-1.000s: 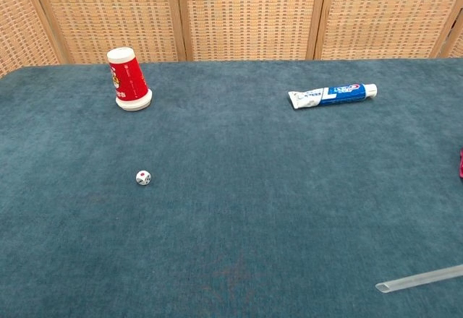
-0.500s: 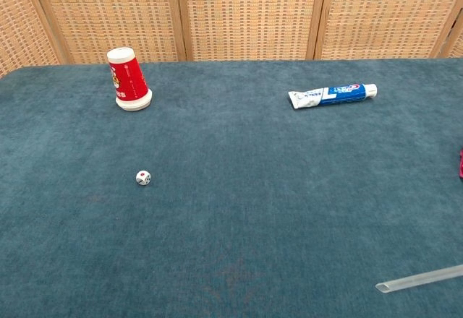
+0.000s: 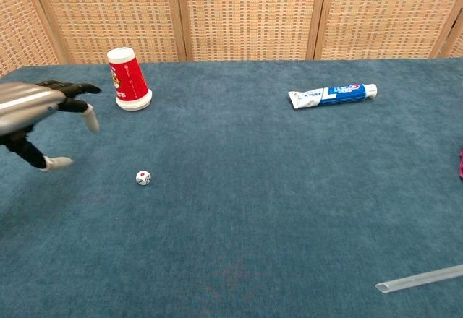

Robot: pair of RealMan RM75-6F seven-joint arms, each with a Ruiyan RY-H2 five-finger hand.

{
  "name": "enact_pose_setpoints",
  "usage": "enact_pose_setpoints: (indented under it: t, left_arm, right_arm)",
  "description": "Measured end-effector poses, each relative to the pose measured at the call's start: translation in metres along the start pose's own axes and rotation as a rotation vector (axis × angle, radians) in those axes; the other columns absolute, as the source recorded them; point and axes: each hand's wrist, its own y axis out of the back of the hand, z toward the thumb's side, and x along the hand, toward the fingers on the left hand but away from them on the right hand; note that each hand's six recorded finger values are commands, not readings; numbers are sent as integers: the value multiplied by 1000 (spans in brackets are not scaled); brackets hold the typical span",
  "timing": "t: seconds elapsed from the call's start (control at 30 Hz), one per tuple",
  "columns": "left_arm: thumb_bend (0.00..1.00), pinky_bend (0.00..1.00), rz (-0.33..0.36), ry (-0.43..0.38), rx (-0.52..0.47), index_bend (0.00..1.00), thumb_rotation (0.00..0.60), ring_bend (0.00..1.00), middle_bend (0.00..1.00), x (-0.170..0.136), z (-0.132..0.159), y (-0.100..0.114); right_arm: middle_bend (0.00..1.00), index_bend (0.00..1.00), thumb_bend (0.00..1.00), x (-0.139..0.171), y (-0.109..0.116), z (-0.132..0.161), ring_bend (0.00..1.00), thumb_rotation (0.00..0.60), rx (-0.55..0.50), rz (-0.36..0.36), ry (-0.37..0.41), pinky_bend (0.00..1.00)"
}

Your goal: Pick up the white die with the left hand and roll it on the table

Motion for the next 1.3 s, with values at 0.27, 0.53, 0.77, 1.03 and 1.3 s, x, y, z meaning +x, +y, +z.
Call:
enact_pose_setpoints:
  t: [0.27,0.53,0.77,1.03,1.3]
  left_arm:
    - [303,0,-28,-57,31,415,600,0,0,27,30,-7]
    - [303,0,-66,-83,59,414,600,0,0,40,46,-18]
    - [303,0,-94,-99,80,438,600,0,0,48,59,-27]
    - [303,0,-106,-100,89,447,600,0,0,53,69,-33]
    - [339,0,-108,-102,87,508,600,0,0,58,75,-35]
  right_arm:
    - [0,53,88,-2,2,-9,0,600,-21,-8,-24,0]
    - [0,53,88,-2,5,-16,0,600,-39,-20,-40,0]
    - [0,53,88,-3,6,-19,0,600,-53,-26,-41,0]
    - [0,53,87,-3,7,-22,0,600,-66,-28,-46,0]
    - [0,53,87,-4,6,-22,0,600,-68,-26,-43,0]
